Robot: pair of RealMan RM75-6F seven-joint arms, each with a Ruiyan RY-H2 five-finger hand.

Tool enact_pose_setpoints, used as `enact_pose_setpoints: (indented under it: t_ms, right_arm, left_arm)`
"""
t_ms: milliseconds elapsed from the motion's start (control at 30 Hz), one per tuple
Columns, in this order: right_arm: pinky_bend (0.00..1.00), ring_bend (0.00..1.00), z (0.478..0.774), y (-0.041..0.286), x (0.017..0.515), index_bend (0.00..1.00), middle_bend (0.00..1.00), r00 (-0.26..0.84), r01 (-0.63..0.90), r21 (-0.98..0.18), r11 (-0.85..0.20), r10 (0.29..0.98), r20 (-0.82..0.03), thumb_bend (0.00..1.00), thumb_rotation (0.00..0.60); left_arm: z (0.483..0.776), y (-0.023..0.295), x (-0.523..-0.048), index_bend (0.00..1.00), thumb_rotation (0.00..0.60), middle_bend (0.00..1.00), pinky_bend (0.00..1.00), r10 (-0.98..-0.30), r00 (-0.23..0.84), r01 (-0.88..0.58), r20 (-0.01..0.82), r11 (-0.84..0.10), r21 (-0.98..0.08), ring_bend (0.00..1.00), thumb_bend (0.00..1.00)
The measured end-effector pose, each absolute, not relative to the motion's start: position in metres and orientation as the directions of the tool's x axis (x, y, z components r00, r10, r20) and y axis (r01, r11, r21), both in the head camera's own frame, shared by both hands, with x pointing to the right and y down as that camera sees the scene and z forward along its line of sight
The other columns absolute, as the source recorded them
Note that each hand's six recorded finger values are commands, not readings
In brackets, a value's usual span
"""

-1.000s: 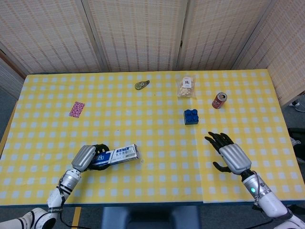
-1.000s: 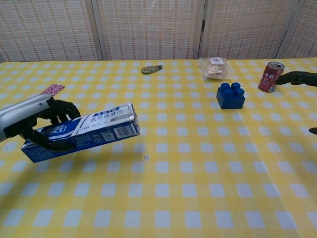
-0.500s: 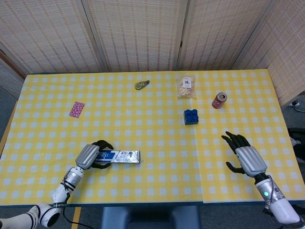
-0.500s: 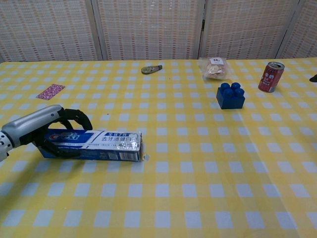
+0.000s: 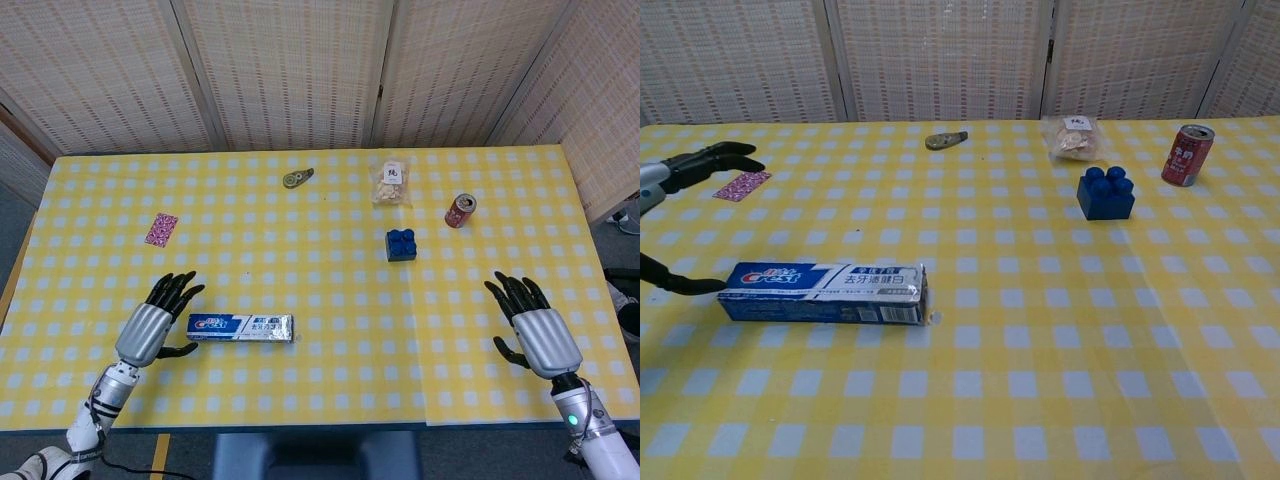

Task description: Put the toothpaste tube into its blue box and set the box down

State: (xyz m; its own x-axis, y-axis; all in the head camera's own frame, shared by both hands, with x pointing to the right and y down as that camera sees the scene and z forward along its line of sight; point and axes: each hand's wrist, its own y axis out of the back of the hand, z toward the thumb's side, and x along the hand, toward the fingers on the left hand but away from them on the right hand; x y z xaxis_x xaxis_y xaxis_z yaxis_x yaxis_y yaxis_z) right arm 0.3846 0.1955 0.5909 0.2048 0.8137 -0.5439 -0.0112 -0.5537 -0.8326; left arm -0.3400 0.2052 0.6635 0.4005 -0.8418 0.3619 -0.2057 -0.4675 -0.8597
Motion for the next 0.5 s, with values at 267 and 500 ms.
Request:
enact_pose_setpoints:
  t_ms: [267,500]
  right_arm:
    - [0.0,0.0,0.572,0.217,0.395,0.0,0.0,0.164,-0.109,-0.856,-0.506,0.84,-0.517,0.39,0.6]
    - [0.0,0.0,0.559,0.229,0.397,0.0,0.0,0.186,-0.107,-0.87,-0.482,0.85,-0.493,0.39,0.6]
  left_arm:
    - [0.583,0.252,-0.419,0.1,0.6,0.01,0.0,-0.904,0.226,-0.04,0.363,-0.381,-0.924,0.0,0.15]
    - [0.561,0.273,-0.436,0.07,0.6,0.01,0.0,-0.902,0.172,0.032,0.396,-0.396,-0.918,0.0,0.15]
